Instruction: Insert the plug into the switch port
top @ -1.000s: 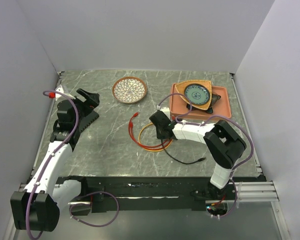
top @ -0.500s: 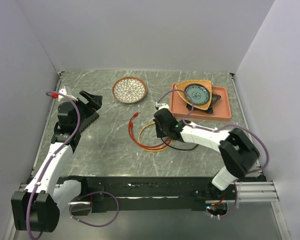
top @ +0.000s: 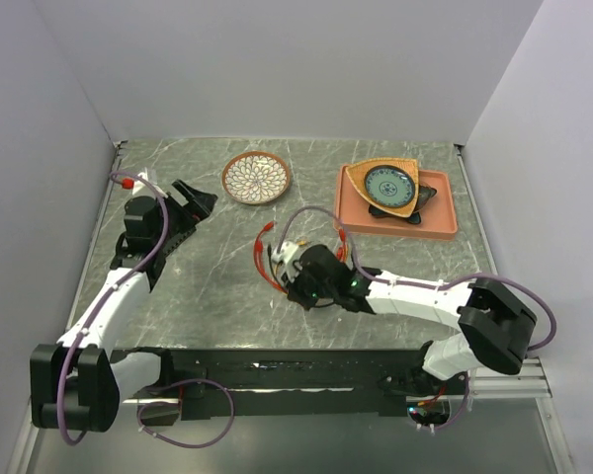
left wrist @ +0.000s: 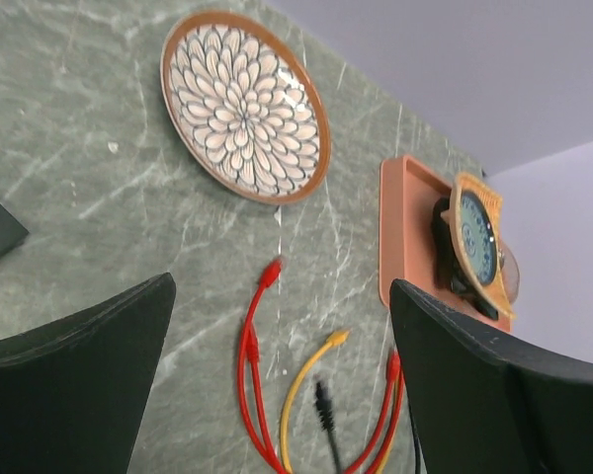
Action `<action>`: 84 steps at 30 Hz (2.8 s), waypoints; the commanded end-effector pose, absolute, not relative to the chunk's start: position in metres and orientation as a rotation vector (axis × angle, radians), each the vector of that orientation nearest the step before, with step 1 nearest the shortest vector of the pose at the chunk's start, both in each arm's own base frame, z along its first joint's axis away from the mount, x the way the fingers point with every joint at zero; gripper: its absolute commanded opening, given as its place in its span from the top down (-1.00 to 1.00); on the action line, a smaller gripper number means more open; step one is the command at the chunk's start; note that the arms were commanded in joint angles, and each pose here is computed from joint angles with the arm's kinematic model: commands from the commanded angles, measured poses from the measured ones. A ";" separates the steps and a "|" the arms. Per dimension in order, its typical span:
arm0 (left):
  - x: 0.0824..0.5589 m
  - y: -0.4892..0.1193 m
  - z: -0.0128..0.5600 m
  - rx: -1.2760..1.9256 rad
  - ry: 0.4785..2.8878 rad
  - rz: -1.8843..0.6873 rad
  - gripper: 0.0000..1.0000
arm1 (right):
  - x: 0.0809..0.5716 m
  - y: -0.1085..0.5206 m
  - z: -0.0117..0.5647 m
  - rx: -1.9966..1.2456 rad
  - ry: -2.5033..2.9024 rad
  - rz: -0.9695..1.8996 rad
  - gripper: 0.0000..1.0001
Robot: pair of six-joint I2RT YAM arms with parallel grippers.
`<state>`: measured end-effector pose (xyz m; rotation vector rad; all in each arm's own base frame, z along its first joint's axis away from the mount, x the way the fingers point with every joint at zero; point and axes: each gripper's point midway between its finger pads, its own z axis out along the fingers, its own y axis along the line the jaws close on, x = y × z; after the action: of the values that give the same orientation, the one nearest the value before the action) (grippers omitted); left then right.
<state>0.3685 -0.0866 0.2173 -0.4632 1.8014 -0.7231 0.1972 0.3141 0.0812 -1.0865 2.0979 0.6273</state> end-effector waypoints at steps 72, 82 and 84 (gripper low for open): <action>0.290 -0.213 0.228 -0.056 1.761 -1.270 -0.90 | 0.194 0.352 0.191 -0.937 1.774 0.923 1.00; 0.284 -0.216 0.237 -0.045 1.738 -1.299 -0.72 | 0.188 0.341 0.197 -0.916 1.747 0.930 1.00; 0.283 -0.216 0.239 -0.040 1.736 -1.300 -0.69 | 0.190 0.338 0.198 -0.901 1.751 0.922 1.00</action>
<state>0.2820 -0.2121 0.2000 -0.0952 1.8492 -1.2691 0.1859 0.3401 0.1791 -0.9367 1.8211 0.9108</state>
